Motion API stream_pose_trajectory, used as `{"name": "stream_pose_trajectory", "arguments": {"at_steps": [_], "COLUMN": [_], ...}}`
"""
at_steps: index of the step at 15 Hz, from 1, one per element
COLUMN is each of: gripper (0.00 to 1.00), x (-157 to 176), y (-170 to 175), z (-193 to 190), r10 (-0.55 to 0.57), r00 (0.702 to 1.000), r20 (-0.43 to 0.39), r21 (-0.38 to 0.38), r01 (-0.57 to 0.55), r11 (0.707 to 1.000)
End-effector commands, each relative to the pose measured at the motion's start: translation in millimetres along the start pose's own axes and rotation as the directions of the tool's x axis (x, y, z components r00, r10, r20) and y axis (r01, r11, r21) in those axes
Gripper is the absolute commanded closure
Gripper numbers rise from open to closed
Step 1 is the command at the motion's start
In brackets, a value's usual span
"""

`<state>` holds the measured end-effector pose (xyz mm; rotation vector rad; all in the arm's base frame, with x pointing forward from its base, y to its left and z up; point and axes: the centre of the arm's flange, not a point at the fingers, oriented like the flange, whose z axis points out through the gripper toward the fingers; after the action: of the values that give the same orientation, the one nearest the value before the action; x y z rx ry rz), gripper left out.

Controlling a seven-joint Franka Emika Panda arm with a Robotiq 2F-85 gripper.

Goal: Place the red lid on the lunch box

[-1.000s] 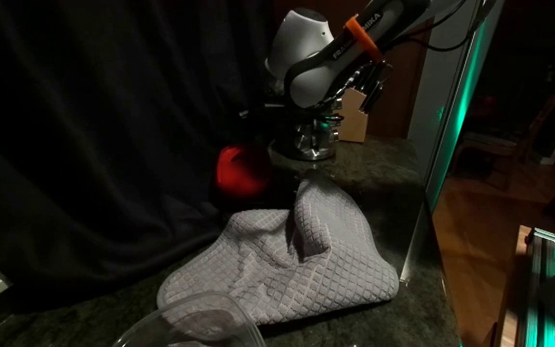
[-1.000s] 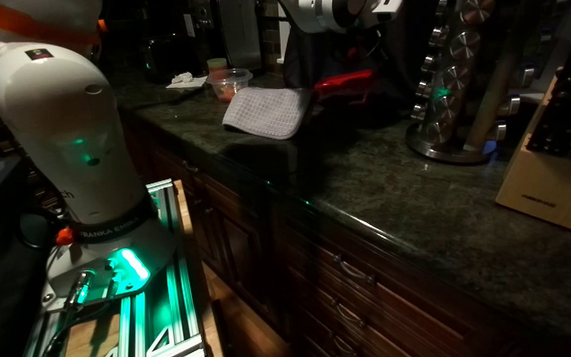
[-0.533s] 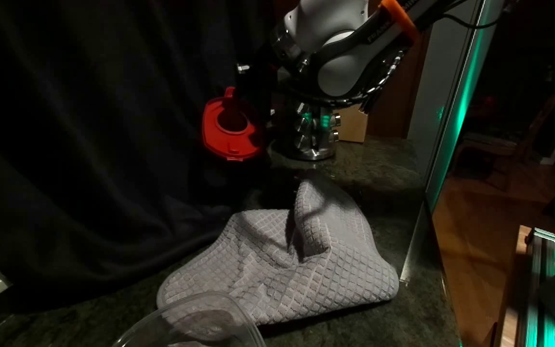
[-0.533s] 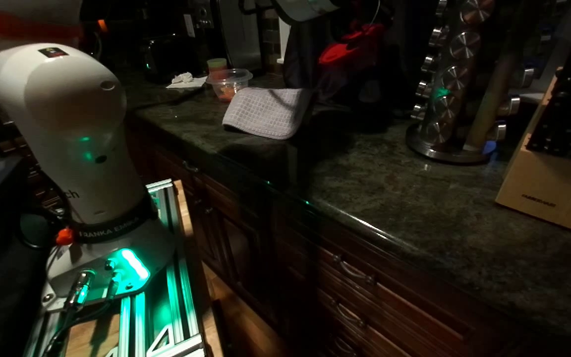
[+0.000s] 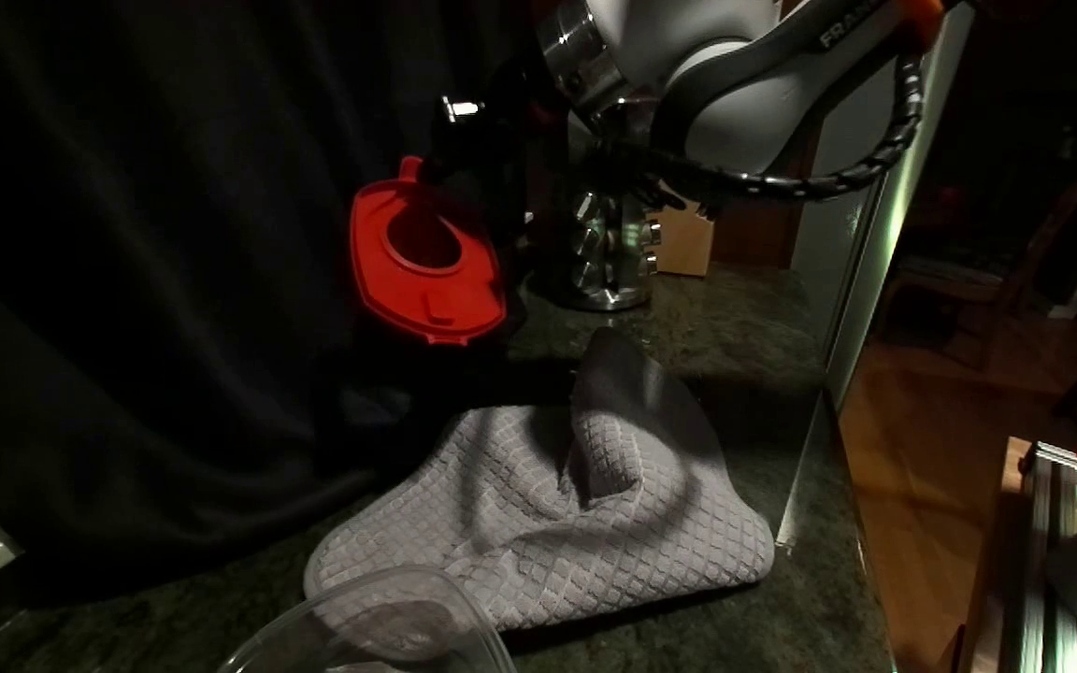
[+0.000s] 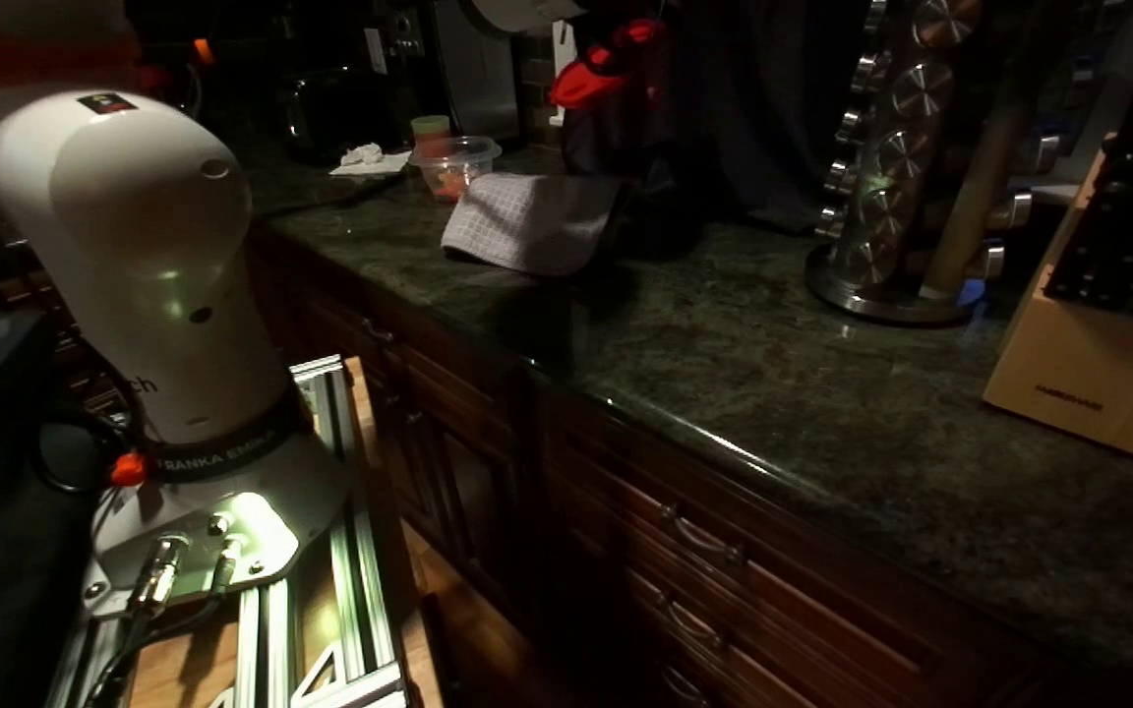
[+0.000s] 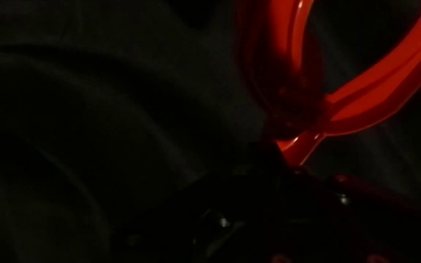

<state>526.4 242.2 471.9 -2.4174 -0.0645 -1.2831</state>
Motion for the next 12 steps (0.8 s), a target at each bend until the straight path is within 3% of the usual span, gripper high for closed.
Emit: {"name": "stream_pose_trajectory", "arguments": {"at_steps": [1, 5, 6, 7, 12], "gripper": [0.99, 0.99, 0.95, 0.95, 0.99], "x": [-14, -36, -59, -68, -77], "y": [-16, -56, -81, -92, -96], "z": [-32, -40, -27, -29, -30], "r10": [-0.031, -0.028, -0.046, -0.042, -0.028], "r00": [0.998, 0.99, 0.995, 0.994, 0.991], "r20": [0.056, 0.14, 0.086, 0.103, 0.129], "r21": [0.096, 0.185, 0.134, 0.149, 0.161], "r01": [0.026, 0.002, 0.034, 0.026, 0.007], "r11": [0.995, 0.983, 0.99, 0.988, 0.987]}}
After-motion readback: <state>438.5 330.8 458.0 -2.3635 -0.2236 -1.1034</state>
